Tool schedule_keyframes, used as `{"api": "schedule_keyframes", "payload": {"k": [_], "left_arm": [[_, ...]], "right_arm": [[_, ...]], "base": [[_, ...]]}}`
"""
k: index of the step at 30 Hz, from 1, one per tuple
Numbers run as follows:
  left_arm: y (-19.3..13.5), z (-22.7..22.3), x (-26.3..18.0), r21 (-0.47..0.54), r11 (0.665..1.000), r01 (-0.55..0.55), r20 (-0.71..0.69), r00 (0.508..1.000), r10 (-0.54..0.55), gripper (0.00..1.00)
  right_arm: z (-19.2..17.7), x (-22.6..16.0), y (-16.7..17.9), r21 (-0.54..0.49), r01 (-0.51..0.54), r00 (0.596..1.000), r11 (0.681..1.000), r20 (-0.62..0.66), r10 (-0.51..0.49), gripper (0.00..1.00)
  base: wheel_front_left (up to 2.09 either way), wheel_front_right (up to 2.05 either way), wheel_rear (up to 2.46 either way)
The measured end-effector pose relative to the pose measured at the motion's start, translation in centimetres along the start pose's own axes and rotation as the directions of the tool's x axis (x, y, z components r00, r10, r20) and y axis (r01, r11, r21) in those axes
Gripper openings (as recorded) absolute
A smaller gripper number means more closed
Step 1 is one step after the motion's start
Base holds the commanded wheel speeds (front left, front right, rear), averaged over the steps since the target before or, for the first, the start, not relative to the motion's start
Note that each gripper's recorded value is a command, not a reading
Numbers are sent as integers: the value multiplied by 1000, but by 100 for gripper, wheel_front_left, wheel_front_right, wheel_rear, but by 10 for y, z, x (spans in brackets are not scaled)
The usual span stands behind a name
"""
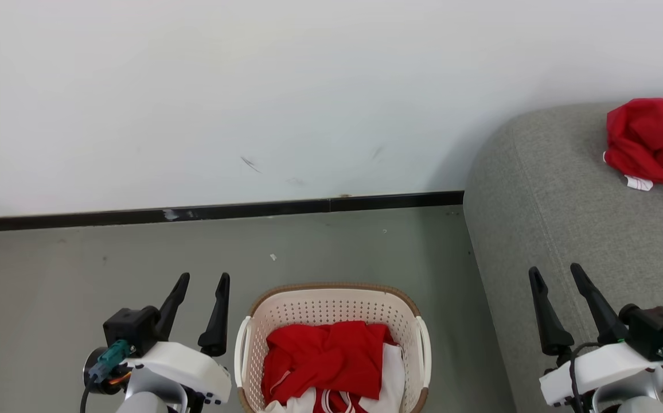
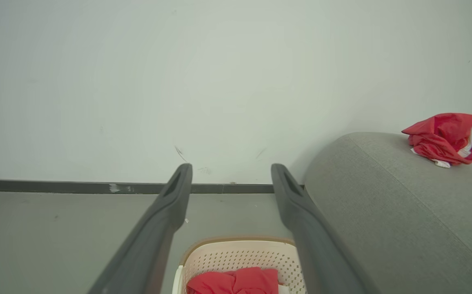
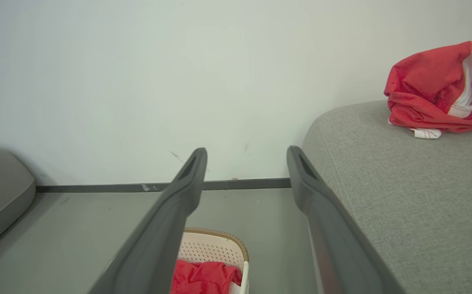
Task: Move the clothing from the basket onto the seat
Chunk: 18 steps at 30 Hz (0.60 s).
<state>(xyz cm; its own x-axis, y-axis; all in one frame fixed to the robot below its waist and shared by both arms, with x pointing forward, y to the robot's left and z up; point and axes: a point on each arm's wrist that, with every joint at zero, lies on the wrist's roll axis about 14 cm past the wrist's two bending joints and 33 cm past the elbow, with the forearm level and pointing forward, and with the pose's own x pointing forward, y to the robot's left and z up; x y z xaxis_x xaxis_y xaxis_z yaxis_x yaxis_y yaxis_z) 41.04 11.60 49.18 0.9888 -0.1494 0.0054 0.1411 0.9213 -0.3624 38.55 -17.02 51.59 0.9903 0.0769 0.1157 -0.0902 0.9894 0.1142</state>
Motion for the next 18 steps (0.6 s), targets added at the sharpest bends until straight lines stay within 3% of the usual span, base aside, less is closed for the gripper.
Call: {"api": "schedule_keyframes", "payload": {"k": [18], "left_arm": [[0,9,-24,-10,1000,-13,32,999,14,100]], "right_arm": [[7,-18,6,-5,-13,1000,1000,16,13,100]], "base": [[0,0,0]]}}
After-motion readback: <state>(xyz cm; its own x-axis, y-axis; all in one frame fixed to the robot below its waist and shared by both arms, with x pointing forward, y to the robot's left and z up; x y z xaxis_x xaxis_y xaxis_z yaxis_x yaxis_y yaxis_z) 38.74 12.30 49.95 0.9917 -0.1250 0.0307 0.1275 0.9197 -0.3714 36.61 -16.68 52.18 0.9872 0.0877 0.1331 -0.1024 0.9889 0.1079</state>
